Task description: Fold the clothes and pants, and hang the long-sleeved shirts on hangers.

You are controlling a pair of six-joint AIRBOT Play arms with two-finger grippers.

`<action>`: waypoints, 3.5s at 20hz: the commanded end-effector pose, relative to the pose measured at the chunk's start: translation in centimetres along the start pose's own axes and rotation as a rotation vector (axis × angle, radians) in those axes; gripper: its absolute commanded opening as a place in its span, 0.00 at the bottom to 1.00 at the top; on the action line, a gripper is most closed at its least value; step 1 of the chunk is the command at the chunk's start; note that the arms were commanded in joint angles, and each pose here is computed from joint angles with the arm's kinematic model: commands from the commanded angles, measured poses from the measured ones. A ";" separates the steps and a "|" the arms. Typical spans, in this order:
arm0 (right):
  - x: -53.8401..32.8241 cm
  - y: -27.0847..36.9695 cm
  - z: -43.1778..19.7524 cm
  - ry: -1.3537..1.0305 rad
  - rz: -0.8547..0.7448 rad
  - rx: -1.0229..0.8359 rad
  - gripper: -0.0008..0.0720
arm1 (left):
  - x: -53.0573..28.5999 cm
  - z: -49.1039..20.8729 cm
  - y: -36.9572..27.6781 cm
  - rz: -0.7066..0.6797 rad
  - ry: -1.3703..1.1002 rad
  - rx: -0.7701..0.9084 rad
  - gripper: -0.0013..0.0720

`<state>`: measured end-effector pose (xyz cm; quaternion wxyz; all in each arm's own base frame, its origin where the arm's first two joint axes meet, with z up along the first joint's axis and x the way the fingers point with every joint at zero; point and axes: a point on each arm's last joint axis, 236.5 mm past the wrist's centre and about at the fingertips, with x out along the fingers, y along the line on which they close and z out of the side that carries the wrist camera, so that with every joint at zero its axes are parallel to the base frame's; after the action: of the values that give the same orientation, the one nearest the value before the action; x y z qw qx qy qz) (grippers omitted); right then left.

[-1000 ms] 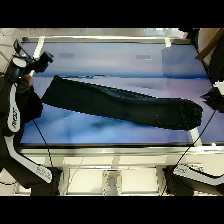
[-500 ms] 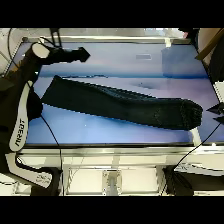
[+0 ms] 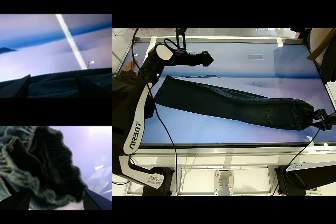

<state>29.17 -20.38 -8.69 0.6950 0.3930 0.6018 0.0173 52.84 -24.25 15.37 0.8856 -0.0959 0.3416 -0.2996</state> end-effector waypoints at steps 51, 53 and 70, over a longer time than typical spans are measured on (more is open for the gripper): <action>28.3 54.7 -21.8 0.085 0.412 -0.543 0.54 | -12.3 -1.7 3.8 -0.053 0.140 -0.026 0.04; 26.2 57.0 -20.7 0.045 0.450 -0.599 0.60 | -12.0 -1.9 3.7 -0.058 0.147 -0.011 0.04; 1.8 34.1 -3.4 0.049 -0.075 -0.628 0.56 | -12.0 -2.5 3.3 -0.072 0.173 -0.012 0.04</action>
<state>44.08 10.46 12.13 0.7901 0.0922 0.5667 0.2146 45.95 -14.50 19.24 0.8441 -0.0917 0.4069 -0.3369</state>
